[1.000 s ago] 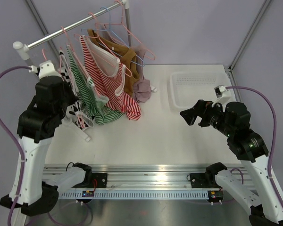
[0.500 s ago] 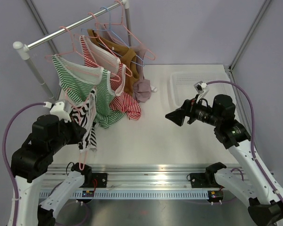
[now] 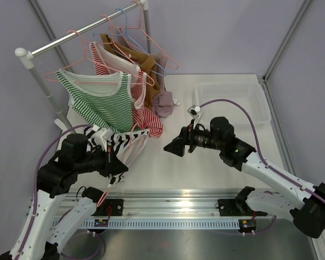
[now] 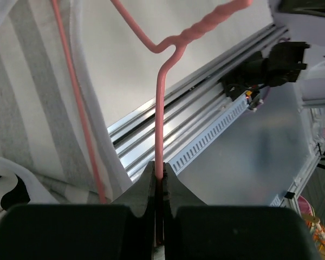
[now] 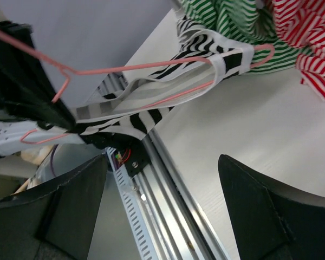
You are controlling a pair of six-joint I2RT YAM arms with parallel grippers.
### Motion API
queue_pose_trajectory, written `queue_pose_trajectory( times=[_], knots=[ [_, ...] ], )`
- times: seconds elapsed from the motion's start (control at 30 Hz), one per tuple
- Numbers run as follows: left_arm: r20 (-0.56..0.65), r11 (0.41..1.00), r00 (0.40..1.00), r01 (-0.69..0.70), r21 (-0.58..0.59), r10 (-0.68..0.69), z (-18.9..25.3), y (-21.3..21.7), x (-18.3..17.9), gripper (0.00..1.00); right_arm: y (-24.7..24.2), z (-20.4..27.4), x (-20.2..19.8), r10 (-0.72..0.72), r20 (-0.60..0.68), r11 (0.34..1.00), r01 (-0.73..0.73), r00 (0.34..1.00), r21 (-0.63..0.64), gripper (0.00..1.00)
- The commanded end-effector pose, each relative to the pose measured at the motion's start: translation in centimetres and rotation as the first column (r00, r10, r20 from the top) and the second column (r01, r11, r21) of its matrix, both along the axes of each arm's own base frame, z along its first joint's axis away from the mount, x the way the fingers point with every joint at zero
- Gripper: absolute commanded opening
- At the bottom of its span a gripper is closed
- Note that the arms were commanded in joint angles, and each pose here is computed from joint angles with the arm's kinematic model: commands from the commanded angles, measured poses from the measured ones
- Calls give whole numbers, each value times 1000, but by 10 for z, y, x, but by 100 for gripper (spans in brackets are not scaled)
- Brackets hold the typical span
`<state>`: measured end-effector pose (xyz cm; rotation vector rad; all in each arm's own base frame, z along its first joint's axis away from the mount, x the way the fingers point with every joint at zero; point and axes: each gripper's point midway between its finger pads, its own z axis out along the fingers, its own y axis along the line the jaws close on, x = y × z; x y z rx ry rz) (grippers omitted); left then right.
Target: Remove the tank top from the hanger
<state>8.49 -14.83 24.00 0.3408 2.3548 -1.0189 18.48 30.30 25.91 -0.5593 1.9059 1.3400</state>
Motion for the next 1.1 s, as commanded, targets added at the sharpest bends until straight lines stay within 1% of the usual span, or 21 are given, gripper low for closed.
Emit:
queue_pose_trajectory(
  times=[0.0,0.17,0.23,0.27,0.3,0.37,0.4,0.47,0.6,0.63,0.7,0.73,0.77,0.8,0.83,0.87,0.9,0.93,0.97,1.03,1.07],
  knots=[
    [109,970,980,184,-161,-168,34,-30,-1,0,4,6,43,-244,55,969,242,968,40,90],
    [122,943,969,237,-231,-214,45,-43,-2,0,25,3,46,-238,69,971,236,969,32,89],
    [164,925,959,269,-269,-232,57,-48,-3,0,30,-3,52,-239,77,971,239,968,21,89],
    [157,916,960,271,-296,-233,63,-50,-5,0,32,-1,54,-241,86,971,238,967,37,89],
    [193,897,948,304,-319,-253,72,-53,-8,0,34,0,56,-242,93,970,239,966,40,89],
    [191,881,947,313,-355,-259,81,-56,-12,0,38,0,59,-240,102,971,236,966,44,89],
    [226,861,934,347,-373,-278,91,-58,-16,0,38,4,60,-239,111,971,235,965,49,89],
    [240,840,926,367,-399,-291,101,-59,-23,0,35,16,57,-239,134,970,231,962,71,89],
    [345,787,881,453,-418,-324,132,-57,-39,0,20,52,39,-213,219,975,191,952,116,90],
    [381,772,865,478,-420,-328,143,-56,-44,0,11,72,28,-204,257,974,169,945,152,91],
    [444,742,833,521,-423,-331,162,-55,-50,0,2,89,11,-158,300,981,116,941,155,94],
    [481,736,817,533,-418,-319,175,-53,-54,0,-9,109,-2,-160,333,976,99,929,194,99],
    [501,743,809,532,-405,-306,181,-54,-49,0,-16,114,-8,-160,342,976,96,926,196,100],
    [511,757,812,516,-401,-283,185,-54,-45,0,-24,125,-13,-175,360,971,101,917,215,99],
    [525,752,802,526,-397,-284,190,-55,-43,0,-38,141,-21,-206,385,961,113,900,251,100],
    [521,742,801,535,-405,-293,195,-57,-41,0,-48,136,-18,-245,370,959,170,896,225,99],
    [569,708,762,583,-398,-308,205,-59,-45,0,-57,145,-19,-275,386,953,196,880,232,99],
    [581,694,753,597,-404,-309,209,-60,-45,0,-68,151,-21,-304,393,945,222,868,241,99],
    [572,686,761,593,-422,-306,210,-62,-43,0,-77,144,-15,-345,378,936,284,859,209,99],
    [580,696,761,583,-418,-289,211,-66,-31,0,-88,148,-15,-379,377,924,327,845,197,99],
    [540,714,788,558,-422,-297,201,-69,-24,0,-92,140,-12,-390,365,921,354,846,162,100]
  ],
)
